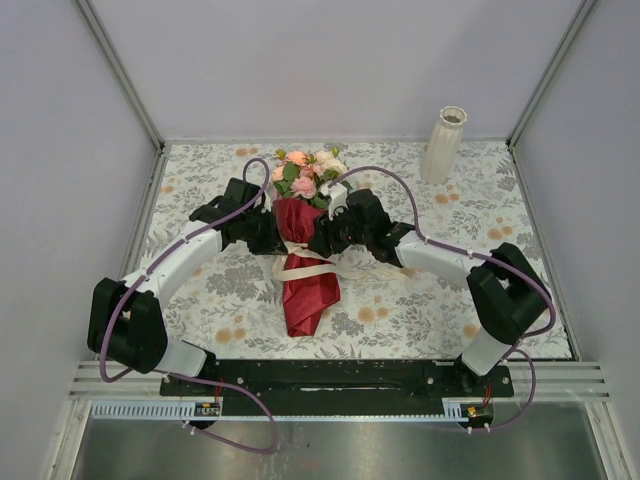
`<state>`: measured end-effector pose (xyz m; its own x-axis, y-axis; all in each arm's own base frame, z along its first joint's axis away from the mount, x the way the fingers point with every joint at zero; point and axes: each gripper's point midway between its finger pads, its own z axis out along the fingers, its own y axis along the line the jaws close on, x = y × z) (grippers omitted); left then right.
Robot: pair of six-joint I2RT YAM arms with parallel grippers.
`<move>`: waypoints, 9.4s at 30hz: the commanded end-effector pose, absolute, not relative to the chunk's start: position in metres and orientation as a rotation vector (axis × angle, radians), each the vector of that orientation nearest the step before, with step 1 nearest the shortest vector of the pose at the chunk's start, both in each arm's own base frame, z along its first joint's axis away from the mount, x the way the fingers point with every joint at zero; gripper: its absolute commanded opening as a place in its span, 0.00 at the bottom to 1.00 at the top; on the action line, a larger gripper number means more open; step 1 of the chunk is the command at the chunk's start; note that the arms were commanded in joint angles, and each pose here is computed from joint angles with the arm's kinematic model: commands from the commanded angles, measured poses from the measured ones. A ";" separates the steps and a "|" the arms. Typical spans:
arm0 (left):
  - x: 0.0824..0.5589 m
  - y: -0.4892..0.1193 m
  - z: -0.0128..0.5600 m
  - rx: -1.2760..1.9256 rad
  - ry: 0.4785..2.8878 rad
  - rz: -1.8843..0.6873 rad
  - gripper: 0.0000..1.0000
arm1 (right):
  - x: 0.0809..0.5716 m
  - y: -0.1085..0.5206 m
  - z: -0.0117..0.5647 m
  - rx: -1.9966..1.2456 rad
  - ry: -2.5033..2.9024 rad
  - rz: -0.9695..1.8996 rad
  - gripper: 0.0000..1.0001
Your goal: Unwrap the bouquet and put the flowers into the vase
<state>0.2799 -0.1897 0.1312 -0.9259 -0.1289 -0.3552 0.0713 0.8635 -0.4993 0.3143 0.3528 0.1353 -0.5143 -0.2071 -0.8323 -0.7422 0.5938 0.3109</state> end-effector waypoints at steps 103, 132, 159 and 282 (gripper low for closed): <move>0.307 -0.186 0.122 -0.165 2.634 -0.690 0.46 | 0.357 0.058 0.176 0.611 1.733 -0.038 0.00; 0.291 -0.180 0.139 -0.188 2.630 -0.853 0.57 | 0.350 0.180 0.197 0.002 1.932 0.570 0.53; 0.257 -0.112 0.146 -0.106 2.496 -0.452 0.61 | 0.351 0.373 0.149 -0.669 1.962 1.175 0.48; 0.399 -0.180 0.084 -0.406 2.550 -0.688 0.00 | 0.402 0.057 0.370 0.347 1.643 -0.104 0.00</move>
